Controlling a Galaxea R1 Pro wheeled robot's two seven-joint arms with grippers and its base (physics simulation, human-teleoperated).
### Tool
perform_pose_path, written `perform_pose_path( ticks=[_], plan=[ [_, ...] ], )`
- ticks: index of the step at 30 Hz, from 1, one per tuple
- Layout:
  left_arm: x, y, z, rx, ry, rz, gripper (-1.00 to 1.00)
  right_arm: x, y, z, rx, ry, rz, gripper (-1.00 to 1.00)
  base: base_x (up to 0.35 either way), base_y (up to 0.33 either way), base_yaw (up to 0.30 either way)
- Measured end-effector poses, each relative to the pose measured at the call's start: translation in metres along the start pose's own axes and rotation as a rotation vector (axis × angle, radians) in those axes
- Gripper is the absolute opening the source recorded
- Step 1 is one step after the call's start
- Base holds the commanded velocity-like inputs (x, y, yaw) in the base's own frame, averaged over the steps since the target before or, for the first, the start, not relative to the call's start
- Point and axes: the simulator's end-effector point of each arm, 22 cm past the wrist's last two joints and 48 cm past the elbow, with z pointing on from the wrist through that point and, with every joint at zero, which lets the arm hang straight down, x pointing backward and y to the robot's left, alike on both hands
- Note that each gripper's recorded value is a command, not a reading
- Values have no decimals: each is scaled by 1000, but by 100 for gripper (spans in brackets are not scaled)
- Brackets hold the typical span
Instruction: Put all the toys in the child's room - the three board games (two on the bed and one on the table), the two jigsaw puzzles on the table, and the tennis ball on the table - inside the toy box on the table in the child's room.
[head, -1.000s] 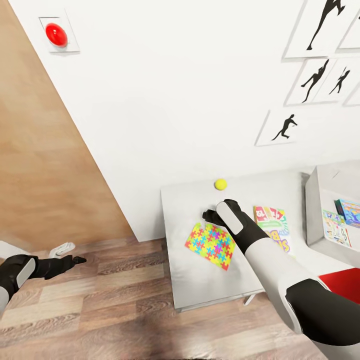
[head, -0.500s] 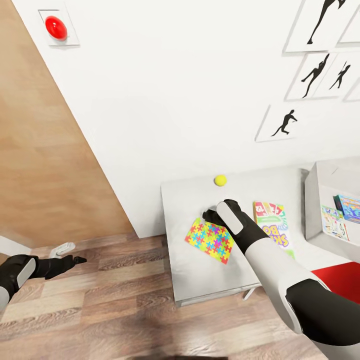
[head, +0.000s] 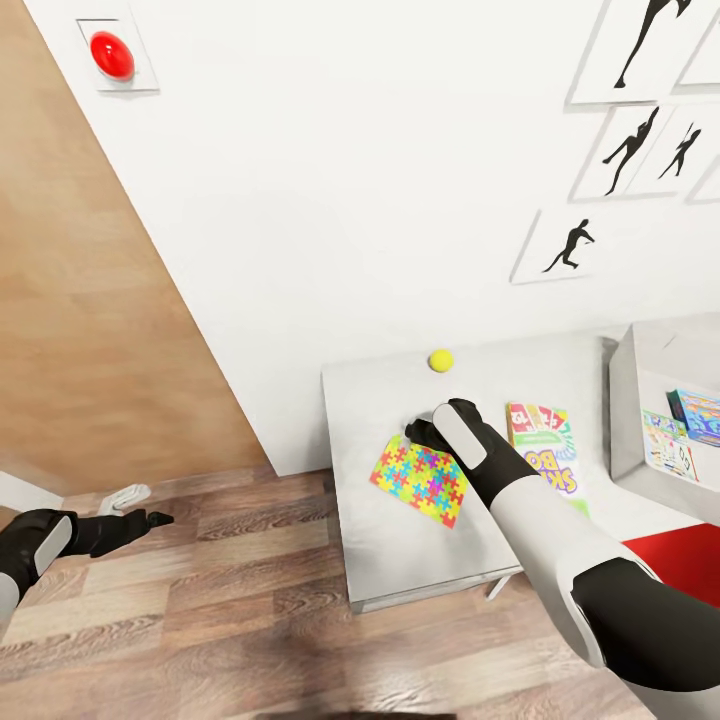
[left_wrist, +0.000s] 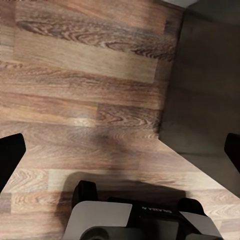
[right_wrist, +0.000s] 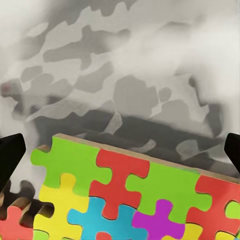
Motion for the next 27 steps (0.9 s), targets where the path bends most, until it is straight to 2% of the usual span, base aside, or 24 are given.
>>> perform_pose_path(
  ticks=[27],
  plan=[
    [2, -6, 3, 9, 2, 2, 100, 5, -6, 4, 14, 15, 0, 100, -15, 16, 0]
  ],
)
